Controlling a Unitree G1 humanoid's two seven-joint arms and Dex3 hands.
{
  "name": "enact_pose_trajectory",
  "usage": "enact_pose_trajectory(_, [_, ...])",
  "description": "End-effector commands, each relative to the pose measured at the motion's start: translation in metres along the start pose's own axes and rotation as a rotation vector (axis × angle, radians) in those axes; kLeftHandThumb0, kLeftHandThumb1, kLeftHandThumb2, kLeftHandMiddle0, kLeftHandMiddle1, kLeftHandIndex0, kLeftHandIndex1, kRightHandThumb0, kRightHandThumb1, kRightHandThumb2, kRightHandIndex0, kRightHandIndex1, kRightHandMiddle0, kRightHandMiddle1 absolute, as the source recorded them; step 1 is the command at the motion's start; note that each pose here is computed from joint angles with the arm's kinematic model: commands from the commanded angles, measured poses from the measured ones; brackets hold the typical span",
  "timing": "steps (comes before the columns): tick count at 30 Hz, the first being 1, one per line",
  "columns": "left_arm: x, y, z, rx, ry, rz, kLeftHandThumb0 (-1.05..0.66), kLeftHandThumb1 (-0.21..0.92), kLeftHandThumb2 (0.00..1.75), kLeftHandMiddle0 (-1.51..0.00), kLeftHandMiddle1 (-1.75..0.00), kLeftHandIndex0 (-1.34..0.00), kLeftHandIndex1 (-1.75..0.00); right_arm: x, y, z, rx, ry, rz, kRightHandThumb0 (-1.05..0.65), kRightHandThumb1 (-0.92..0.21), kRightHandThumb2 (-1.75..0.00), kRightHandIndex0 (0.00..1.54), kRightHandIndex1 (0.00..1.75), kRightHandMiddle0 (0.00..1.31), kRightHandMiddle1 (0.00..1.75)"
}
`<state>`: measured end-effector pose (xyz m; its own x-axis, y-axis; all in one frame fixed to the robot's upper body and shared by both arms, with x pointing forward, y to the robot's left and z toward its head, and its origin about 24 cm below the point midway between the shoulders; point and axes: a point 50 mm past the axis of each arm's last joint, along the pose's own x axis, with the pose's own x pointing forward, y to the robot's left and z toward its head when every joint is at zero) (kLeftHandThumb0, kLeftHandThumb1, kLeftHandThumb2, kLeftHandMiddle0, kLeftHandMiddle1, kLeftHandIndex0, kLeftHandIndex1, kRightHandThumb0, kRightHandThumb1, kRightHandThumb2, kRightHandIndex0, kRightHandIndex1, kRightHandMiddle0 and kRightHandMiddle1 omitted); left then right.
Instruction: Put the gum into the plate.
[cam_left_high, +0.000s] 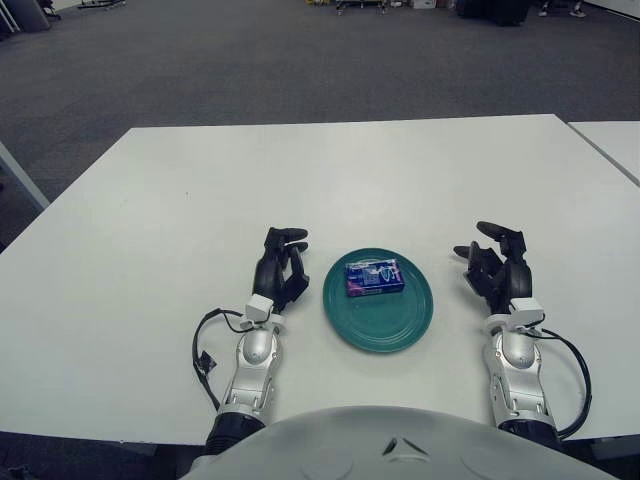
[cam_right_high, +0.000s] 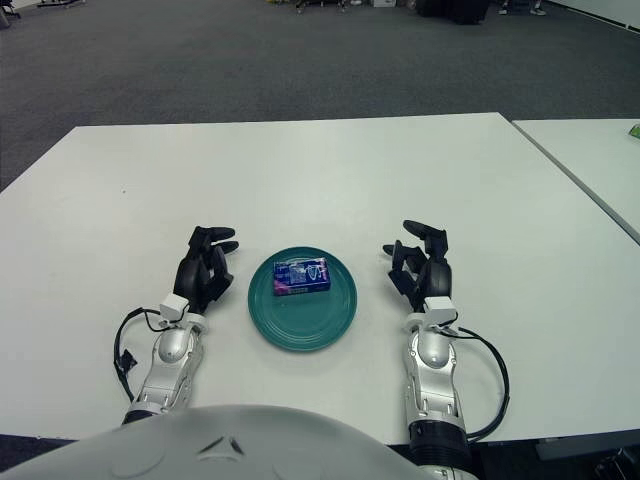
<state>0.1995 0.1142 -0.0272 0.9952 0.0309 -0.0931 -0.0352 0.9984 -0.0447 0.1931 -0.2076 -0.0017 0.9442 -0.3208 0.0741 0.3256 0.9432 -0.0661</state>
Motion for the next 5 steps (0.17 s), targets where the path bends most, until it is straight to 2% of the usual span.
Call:
enact_pose_trajectory(1, [-0.0151,0.004,-0.0259,0.003,0.142,0.01,-0.82,0.92,0.89,-0.2,-1.23,-0.13,-1.47,-0.0336,0.0021,-0.0363,-0.025,0.192,0.01,-0.61,-0.92,-0.7,0.53,0.91,0.08,1.13])
enact_pose_trajectory(5, [-0.0159,0.004,-0.027,-0.005,0.147,0.013,-0.82,0.92,0.9,-0.23,-1.2,-0.14,-1.44,-0.0337,0.0019,-0.0364,-0.026,0.192,0.011,-0.6,-0.92,-0.7,0.52,0.9,0.07,1.12])
